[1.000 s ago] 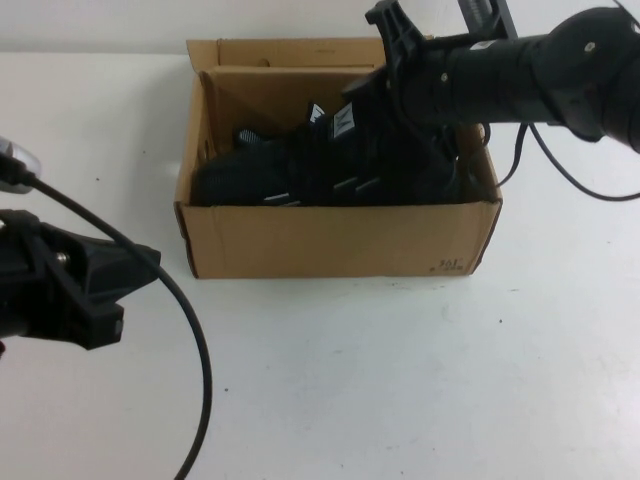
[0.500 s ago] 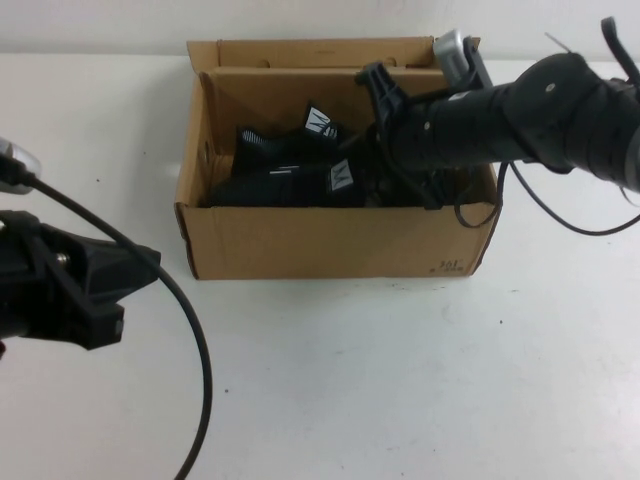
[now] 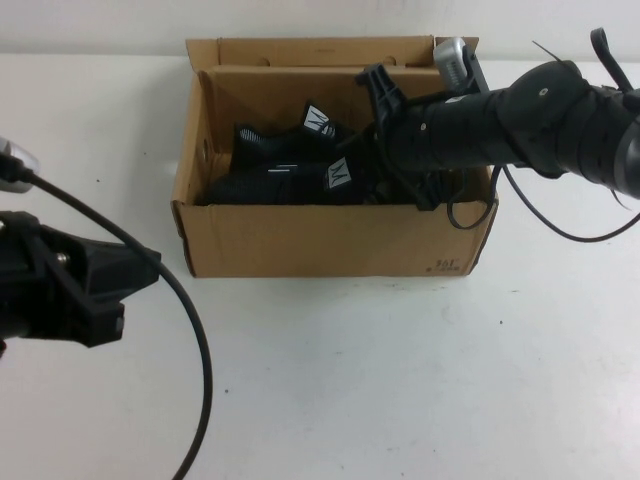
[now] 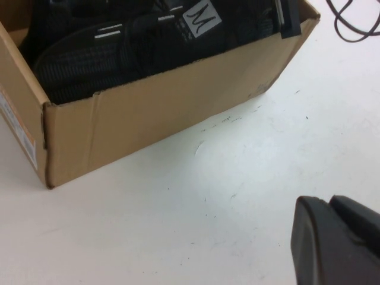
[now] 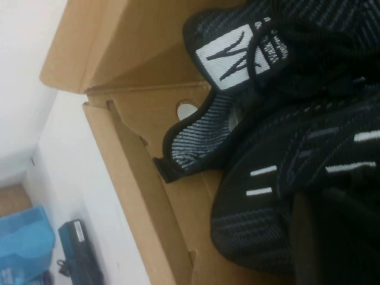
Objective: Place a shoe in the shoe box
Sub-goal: Place the shoe in the shoe box
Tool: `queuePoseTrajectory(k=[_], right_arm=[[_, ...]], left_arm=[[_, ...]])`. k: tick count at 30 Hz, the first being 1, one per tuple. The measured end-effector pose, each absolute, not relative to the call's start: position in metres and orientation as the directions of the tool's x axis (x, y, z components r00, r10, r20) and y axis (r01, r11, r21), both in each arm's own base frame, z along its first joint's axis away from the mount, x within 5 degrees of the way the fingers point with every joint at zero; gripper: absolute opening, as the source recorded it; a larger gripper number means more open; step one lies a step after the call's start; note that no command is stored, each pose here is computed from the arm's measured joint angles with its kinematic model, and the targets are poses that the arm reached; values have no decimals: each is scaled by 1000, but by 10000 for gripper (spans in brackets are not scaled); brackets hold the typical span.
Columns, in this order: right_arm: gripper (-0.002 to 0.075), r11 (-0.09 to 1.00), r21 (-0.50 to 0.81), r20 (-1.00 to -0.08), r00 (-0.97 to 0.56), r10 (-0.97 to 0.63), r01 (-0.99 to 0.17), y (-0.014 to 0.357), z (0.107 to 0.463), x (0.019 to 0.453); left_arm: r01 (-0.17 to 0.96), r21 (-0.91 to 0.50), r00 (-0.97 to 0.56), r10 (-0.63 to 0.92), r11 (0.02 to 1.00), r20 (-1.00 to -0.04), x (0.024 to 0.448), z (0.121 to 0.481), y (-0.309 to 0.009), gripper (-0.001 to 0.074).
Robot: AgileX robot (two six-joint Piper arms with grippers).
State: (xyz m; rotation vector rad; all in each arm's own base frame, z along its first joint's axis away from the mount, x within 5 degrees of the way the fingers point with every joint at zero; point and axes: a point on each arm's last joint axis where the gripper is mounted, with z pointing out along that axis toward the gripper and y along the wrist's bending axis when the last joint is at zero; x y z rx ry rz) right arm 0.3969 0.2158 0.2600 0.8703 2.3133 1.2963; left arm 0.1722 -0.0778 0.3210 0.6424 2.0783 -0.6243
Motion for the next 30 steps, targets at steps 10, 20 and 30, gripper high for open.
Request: queuePoseTrajectory(k=[10,20,30], right_arm=[[35,452,852,-79,-788,611,266,217,260,396],[584,586,808,-286,-824,488,67,217,259,397],[622,723,675,-522,-790,321,-151,208,285,387]], left_arm=[[630,-233,-536,197,741,-821,171,320,-79,-1],[688,-232,-554,290,688,-781,161,315,-81,-1],[740,-35,-413,412,672,-812,123,332,-69,-1]])
